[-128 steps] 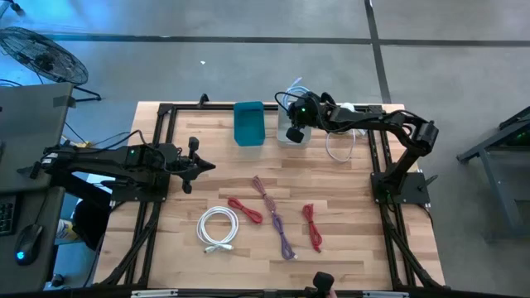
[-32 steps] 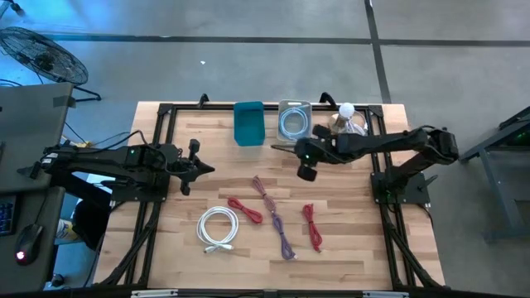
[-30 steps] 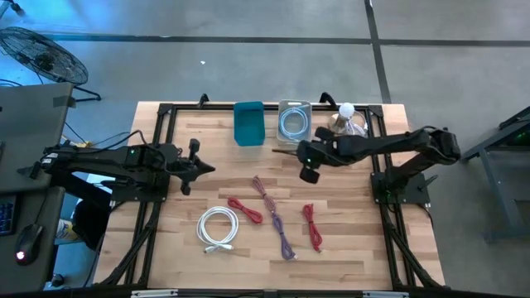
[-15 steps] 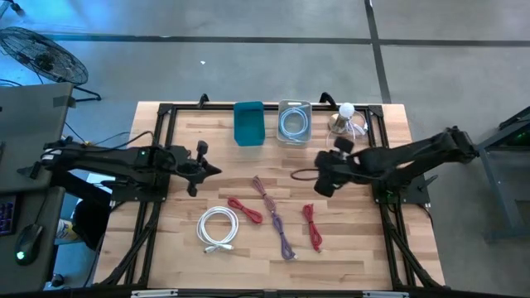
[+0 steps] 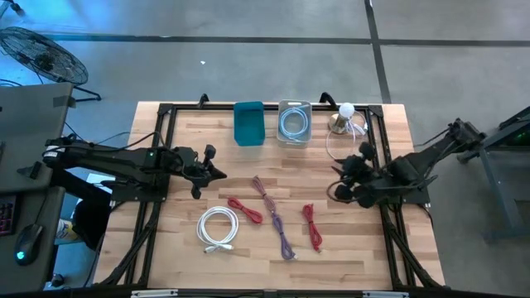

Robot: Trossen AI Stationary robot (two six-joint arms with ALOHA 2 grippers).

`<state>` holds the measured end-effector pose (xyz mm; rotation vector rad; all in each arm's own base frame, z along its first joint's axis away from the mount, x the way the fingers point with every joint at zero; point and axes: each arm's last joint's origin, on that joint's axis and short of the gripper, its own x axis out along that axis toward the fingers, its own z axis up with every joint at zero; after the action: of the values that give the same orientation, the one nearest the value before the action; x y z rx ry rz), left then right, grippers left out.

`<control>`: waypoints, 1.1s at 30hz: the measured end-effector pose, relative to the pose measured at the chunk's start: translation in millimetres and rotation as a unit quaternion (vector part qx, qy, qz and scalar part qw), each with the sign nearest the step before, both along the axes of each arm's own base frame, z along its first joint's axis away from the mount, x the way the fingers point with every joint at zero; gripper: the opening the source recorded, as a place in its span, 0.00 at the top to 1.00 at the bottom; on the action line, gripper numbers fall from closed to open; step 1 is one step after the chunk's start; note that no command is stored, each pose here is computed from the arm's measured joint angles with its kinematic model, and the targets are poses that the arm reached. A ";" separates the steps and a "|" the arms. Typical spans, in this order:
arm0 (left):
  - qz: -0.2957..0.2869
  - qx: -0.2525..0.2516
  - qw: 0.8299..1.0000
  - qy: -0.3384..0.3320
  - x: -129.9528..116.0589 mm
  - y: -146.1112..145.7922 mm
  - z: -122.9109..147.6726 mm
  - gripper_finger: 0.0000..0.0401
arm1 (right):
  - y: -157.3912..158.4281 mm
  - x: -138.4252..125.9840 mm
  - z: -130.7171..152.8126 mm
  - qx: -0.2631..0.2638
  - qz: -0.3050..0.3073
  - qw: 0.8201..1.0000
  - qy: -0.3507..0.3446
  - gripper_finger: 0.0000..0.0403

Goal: Pick & Place USB Port
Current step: Put the right orange charger cable into the blue bin

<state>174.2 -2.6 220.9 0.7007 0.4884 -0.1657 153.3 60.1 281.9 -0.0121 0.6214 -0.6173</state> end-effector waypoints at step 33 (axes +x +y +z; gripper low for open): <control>0.001 -0.003 1.000 -0.017 1.5 0.0 3.0 1.00 | -5.2 -39.7 -129.0 0.192 0.252 0.906 -0.280 0.76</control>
<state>175.7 -2.6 223.8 0.6950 0.4556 -0.1522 113.6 54.9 153.0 0.3544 0.1505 0.0264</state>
